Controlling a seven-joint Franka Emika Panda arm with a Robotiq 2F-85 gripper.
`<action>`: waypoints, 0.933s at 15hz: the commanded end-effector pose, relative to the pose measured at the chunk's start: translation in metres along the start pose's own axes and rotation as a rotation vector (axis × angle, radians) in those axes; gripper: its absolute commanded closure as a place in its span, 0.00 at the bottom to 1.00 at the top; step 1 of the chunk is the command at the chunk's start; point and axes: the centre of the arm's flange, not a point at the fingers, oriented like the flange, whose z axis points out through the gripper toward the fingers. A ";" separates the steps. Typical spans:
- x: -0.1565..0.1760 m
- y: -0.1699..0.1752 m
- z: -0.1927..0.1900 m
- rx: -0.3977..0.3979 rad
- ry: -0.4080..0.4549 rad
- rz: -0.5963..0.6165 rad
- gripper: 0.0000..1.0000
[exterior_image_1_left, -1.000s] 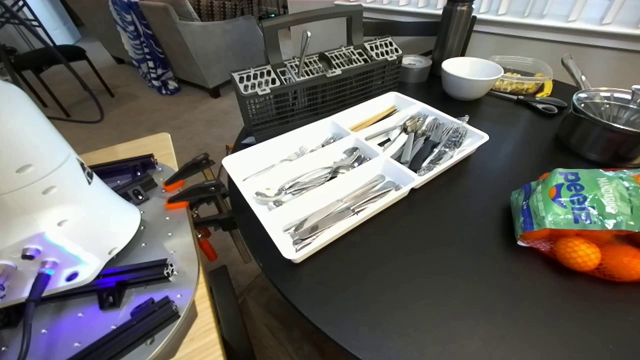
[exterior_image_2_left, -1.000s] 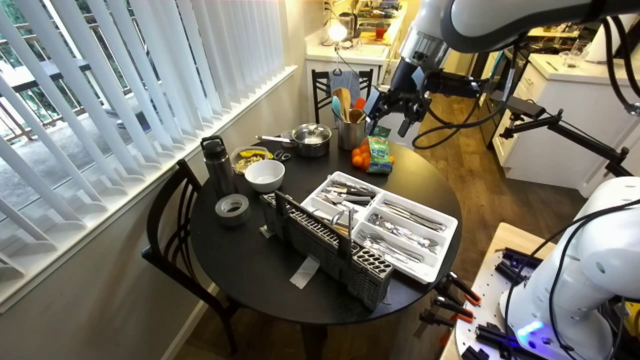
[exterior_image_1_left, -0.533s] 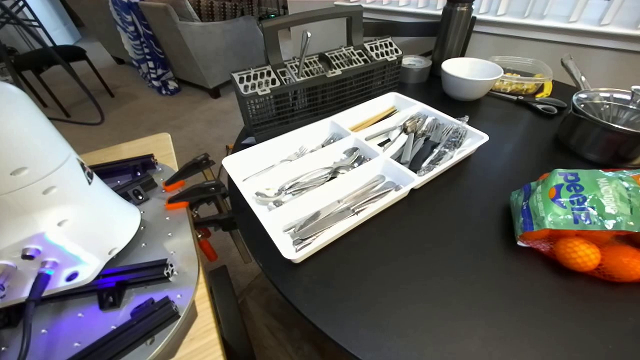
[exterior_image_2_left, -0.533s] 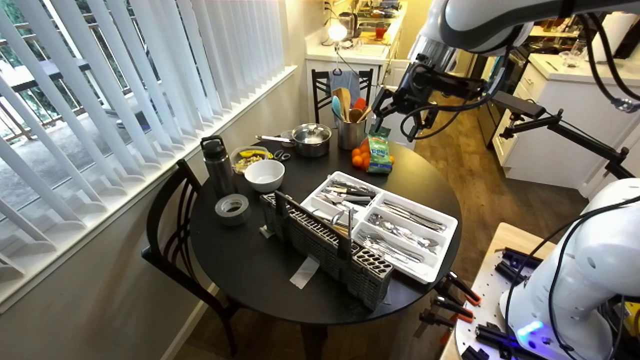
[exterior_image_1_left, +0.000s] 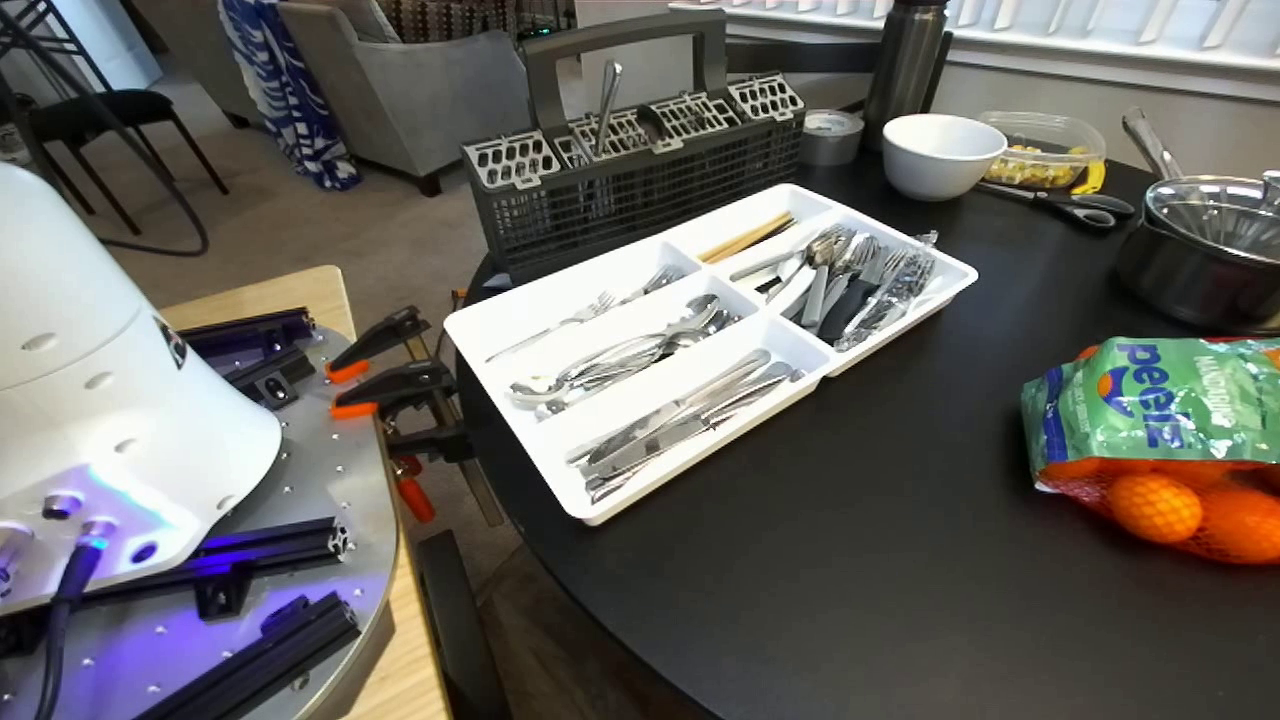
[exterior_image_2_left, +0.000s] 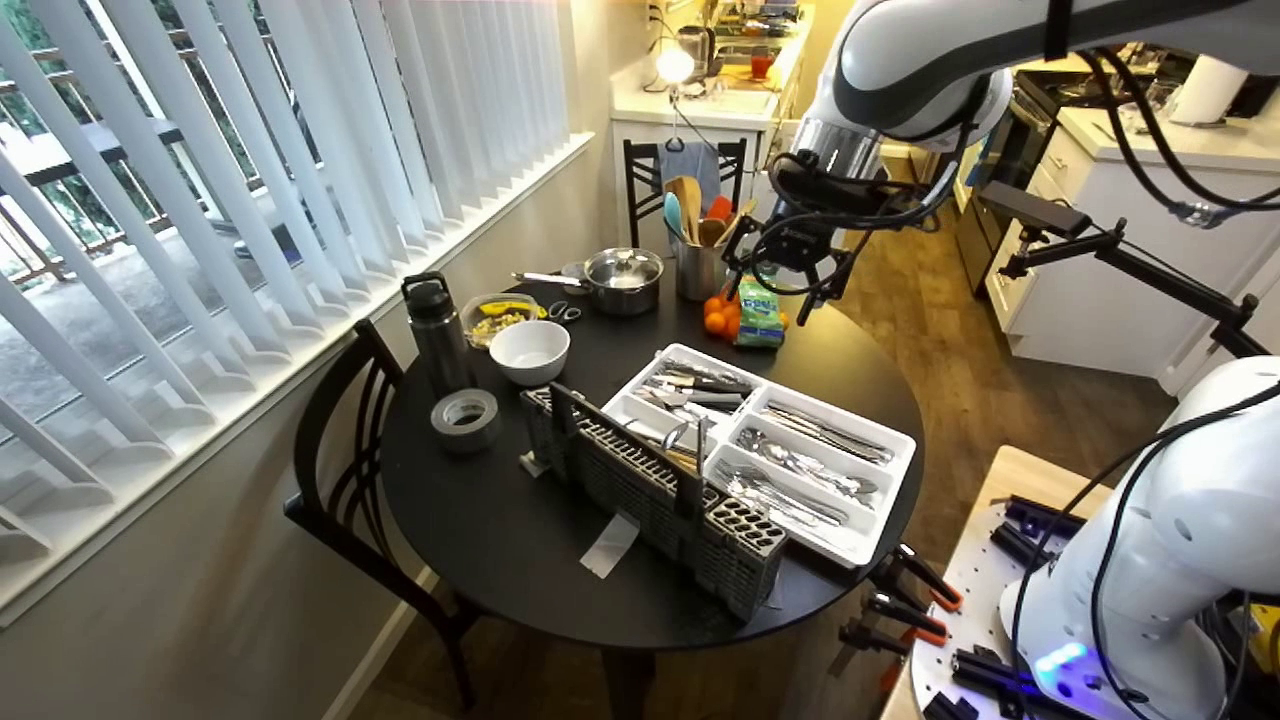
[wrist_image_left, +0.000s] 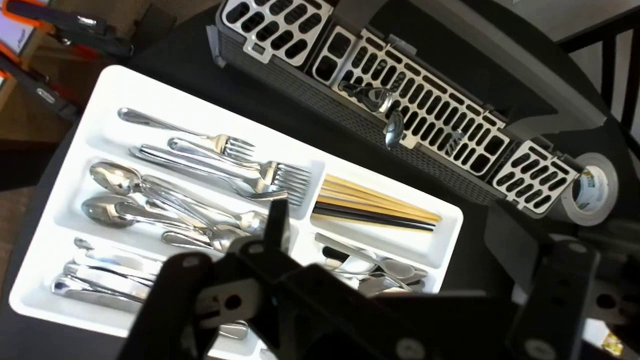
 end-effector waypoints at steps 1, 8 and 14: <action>0.006 -0.005 0.031 -0.002 -0.013 0.129 0.00; 0.004 -0.020 0.115 -0.090 -0.107 0.185 0.00; -0.017 -0.040 0.148 -0.084 -0.109 0.159 0.00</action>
